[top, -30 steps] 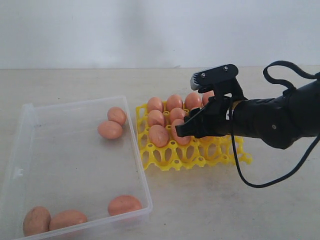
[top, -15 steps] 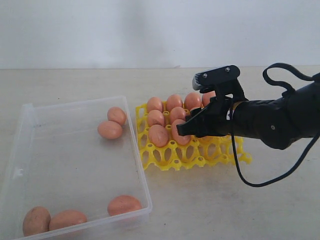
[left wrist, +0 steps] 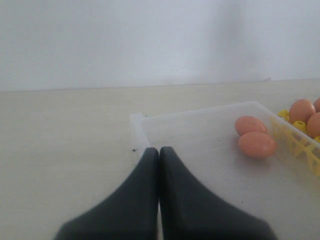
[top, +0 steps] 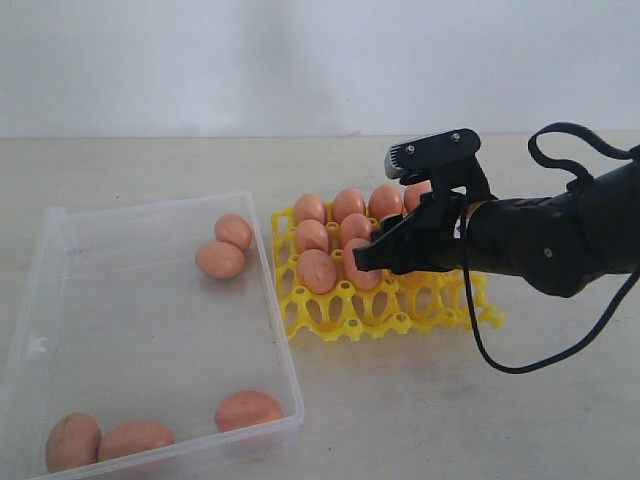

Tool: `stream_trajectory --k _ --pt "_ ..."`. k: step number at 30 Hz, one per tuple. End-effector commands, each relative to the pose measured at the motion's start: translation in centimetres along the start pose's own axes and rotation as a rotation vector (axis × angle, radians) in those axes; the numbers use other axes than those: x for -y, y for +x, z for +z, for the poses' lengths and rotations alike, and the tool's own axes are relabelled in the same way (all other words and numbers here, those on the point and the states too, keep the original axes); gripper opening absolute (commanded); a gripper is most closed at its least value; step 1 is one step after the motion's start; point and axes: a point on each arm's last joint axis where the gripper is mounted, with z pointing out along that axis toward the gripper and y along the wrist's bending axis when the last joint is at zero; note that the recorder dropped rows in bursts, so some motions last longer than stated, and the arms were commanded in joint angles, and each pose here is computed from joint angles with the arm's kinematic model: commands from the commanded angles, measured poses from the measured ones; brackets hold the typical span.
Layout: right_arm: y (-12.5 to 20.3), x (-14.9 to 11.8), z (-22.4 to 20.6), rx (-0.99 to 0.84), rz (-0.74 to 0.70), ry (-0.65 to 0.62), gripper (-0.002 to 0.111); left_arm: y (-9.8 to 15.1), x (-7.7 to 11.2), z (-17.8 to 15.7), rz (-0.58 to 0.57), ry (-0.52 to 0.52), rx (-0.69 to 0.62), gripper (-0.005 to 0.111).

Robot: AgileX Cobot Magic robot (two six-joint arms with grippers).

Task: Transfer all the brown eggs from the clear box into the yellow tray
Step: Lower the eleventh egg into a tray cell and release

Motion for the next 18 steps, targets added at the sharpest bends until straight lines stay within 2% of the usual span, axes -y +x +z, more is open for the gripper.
stream_trajectory --k 1,7,9,11,14,18 --pt "-0.1 0.05 -0.33 0.001 -0.009 0.001 0.001 -0.11 0.03 -0.04 -0.004 0.005 0.007 -0.004" --pt "-0.1 0.05 -0.33 0.001 -0.013 0.001 0.002 -0.11 0.03 -0.04 -0.004 0.005 0.007 -0.004" --pt "-0.11 0.05 -0.33 0.003 -0.01 0.002 0.012 -0.11 0.03 -0.04 -0.004 0.005 0.007 -0.004" --pt "-0.11 0.05 -0.33 0.003 -0.01 0.002 0.029 -0.11 0.03 -0.04 -0.004 0.005 0.007 -0.004" --pt "-0.1 0.06 -0.33 0.001 -0.01 0.002 0.043 -0.11 0.03 -0.04 -0.004 0.005 0.007 -0.004" --pt "-0.1 0.06 -0.33 0.001 -0.01 0.002 0.043 -0.11 0.03 -0.04 -0.004 0.005 0.007 -0.004"
